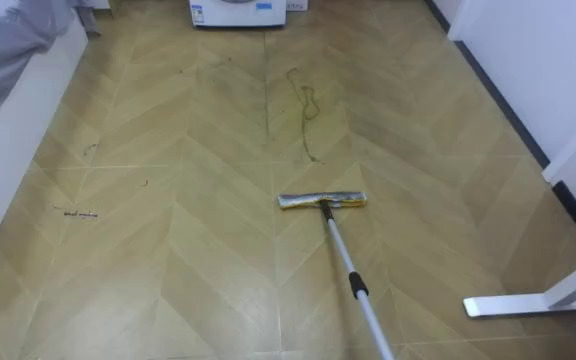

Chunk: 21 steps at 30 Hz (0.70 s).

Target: Mop floor

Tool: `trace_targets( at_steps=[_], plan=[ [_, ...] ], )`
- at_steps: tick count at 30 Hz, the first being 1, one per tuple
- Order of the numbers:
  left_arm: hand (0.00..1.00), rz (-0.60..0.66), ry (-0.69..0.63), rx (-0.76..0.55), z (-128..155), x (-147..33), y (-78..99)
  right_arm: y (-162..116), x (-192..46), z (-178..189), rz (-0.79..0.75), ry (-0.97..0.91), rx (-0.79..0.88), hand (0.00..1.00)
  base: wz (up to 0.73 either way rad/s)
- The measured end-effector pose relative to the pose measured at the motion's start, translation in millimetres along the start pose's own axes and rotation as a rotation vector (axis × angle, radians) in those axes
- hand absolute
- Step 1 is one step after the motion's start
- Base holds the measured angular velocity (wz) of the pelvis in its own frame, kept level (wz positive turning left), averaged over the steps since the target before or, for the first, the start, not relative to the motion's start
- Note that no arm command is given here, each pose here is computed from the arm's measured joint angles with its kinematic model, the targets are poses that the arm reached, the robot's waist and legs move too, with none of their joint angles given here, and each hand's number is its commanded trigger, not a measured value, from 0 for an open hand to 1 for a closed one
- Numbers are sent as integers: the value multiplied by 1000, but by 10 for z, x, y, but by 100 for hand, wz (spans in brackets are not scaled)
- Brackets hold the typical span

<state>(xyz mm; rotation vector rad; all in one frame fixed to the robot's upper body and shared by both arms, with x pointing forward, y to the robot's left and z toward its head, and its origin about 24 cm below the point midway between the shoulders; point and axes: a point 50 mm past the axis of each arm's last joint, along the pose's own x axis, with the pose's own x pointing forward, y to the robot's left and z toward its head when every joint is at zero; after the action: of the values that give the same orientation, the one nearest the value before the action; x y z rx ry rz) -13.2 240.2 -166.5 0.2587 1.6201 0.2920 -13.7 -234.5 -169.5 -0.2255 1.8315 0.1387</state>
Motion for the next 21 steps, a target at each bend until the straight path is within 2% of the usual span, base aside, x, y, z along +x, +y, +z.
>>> trace_targets(
  at_steps=[12,21],
  plan=[
    [0,-30,-8,34,12,-3,-28,9,10,-26,-26,-2,18,100,4],
    [0,2,-50,121,142,-8,2,2,1,20,-30,-24,37,100,1]
  ],
)
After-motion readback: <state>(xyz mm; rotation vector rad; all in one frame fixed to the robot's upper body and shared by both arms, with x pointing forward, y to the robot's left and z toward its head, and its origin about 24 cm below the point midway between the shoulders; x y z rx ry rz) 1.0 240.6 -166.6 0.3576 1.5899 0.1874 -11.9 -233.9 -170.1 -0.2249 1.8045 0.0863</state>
